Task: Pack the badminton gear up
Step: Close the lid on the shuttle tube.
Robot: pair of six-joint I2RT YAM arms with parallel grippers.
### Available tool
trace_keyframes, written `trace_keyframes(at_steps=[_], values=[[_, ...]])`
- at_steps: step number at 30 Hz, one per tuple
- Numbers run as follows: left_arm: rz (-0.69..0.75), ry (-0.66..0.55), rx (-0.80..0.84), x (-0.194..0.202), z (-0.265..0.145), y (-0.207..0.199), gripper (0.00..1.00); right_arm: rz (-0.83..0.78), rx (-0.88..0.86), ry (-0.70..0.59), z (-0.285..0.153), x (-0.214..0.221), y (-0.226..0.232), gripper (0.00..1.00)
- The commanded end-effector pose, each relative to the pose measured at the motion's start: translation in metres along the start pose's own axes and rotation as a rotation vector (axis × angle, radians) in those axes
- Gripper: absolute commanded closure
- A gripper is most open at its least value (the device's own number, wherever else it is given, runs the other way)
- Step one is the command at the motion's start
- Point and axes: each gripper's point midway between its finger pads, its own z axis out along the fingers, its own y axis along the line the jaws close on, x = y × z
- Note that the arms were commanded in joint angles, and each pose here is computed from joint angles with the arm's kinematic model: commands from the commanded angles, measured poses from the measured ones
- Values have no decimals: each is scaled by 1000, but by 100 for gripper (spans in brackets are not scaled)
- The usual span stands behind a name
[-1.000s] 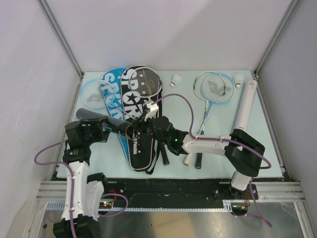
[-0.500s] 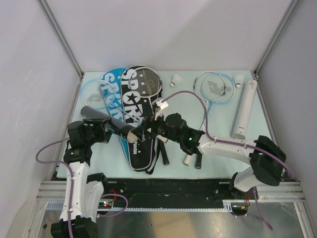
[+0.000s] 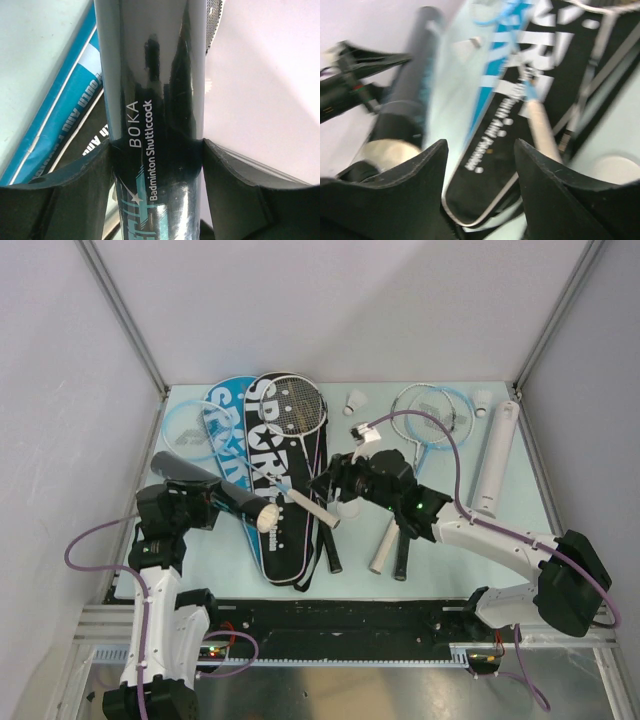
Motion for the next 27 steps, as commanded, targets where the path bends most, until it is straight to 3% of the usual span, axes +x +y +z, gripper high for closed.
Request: trace_keyframes(at_steps=[1,7,15,27], values=[[100,-60,74,-10,-5,-18,75,65,310,55,-13,15,-85,42],[188,-91,75,-16,-6,-21,77,107,549,152,-26,41,-161,59],[282,-121,110,-22,-15,-43,77,162,723,283,-27,79,-211,62],[295,-125,106,-23,-16,-45,75,186,756,359,-7,109,-229,65]])
